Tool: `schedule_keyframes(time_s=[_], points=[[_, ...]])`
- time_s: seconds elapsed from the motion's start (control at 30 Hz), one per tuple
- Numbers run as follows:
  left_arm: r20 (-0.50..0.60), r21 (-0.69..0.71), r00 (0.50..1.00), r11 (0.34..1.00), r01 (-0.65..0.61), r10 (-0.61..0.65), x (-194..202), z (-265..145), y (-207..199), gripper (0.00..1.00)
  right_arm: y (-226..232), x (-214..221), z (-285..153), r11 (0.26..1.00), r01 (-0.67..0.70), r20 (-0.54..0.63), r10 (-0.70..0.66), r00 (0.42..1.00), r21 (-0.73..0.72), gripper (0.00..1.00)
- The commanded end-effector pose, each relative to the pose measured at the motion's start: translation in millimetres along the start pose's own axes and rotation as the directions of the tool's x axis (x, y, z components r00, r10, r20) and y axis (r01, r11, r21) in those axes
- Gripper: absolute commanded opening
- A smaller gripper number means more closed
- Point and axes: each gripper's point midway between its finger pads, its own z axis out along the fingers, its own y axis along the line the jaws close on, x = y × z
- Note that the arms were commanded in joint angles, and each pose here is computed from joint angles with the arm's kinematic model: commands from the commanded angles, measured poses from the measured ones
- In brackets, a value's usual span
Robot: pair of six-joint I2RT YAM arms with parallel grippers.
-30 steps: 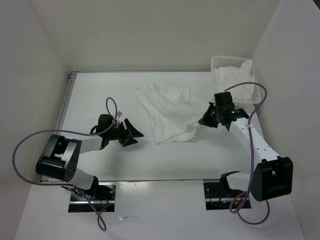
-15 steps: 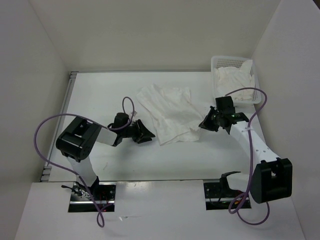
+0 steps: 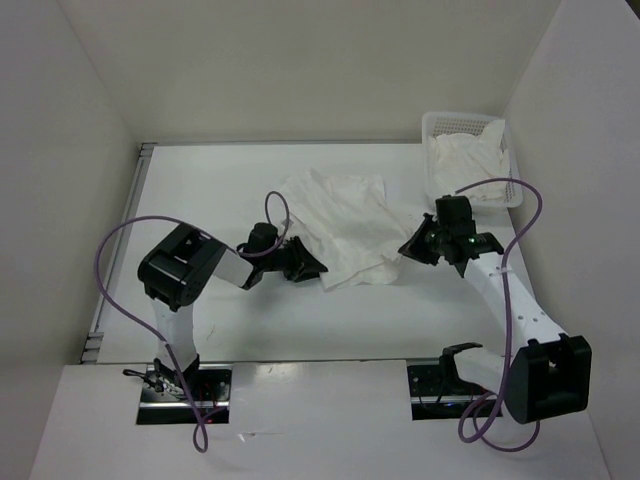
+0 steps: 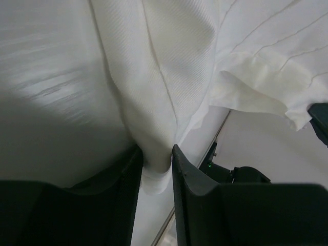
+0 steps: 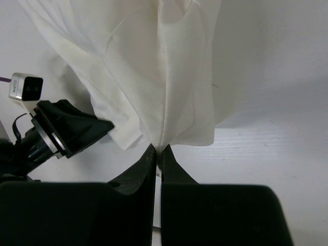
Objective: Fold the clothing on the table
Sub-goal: Flatten the skirt out
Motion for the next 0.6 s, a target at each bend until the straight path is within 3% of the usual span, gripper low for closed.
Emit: schedule_keyframes(time_s=[0.0, 0.13, 0.17, 0.33, 0.37, 0.43, 0.47, 0.5, 0.57], points=[[0.007, -0.008, 0.999, 0.999, -0.031, 0.031, 3.0, 19.1, 3.9, 0.36, 11.2, -12.5, -7.6, 0.998, -0.005, 0.069, 0.009, 0.998, -0.058, 0.02], [-0.027, 0.002, 0.999, 0.999, -0.043, 0.043, 14.6, 34.5, 1.9, 0.04, 12.5, -10.4, -10.5, 0.997, -0.012, 0.069, 0.017, 0.997, -0.072, 0.02], [-0.027, 0.002, 0.999, 0.999, -0.043, 0.043, 14.6, 34.5, 1.9, 0.0, 13.7, -11.2, -12.7, 0.997, -0.01, 0.076, 0.016, 0.997, -0.078, 0.02], [0.016, 0.025, 0.998, 0.997, -0.067, 0.067, 2.2, 0.6, -14.5, 0.0, 14.1, -19.0, -18.1, 0.996, -0.016, 0.108, 0.025, 0.994, -0.09, 0.0], [0.072, 0.058, 0.99, 0.99, -0.127, 0.123, -14.9, -17.7, -37.6, 0.0, 19.3, -25.0, -23.4, 0.993, -0.001, 0.127, 0.016, 0.992, -0.115, 0.0], [0.092, 0.007, 0.986, 0.99, -0.143, 0.141, -21.3, -39.2, -41.3, 0.0, 34.4, -27.9, -34.4, 0.982, 0.043, 0.14, -0.017, 0.99, -0.183, 0.0], [0.167, 0.032, 0.957, 0.969, -0.245, 0.237, -39.1, -62.3, -73.7, 0.0, 47.7, -29.5, -40.4, 0.968, 0.074, 0.139, -0.041, 0.989, -0.24, 0.0], [0.165, -0.017, 0.956, 0.97, -0.242, 0.242, -40.1, -74.6, -73.8, 0.0, 57.4, -32.2, -51.8, 0.953, 0.113, 0.166, -0.068, 0.984, -0.282, 0.0], [0.281, -0.025, 0.891, 0.931, -0.364, 0.356, -58.0, -113.5, -116.3, 0.0, 69.3, -41.0, -67.5, 0.932, 0.184, 0.218, -0.118, 0.969, -0.312, 0.0]])
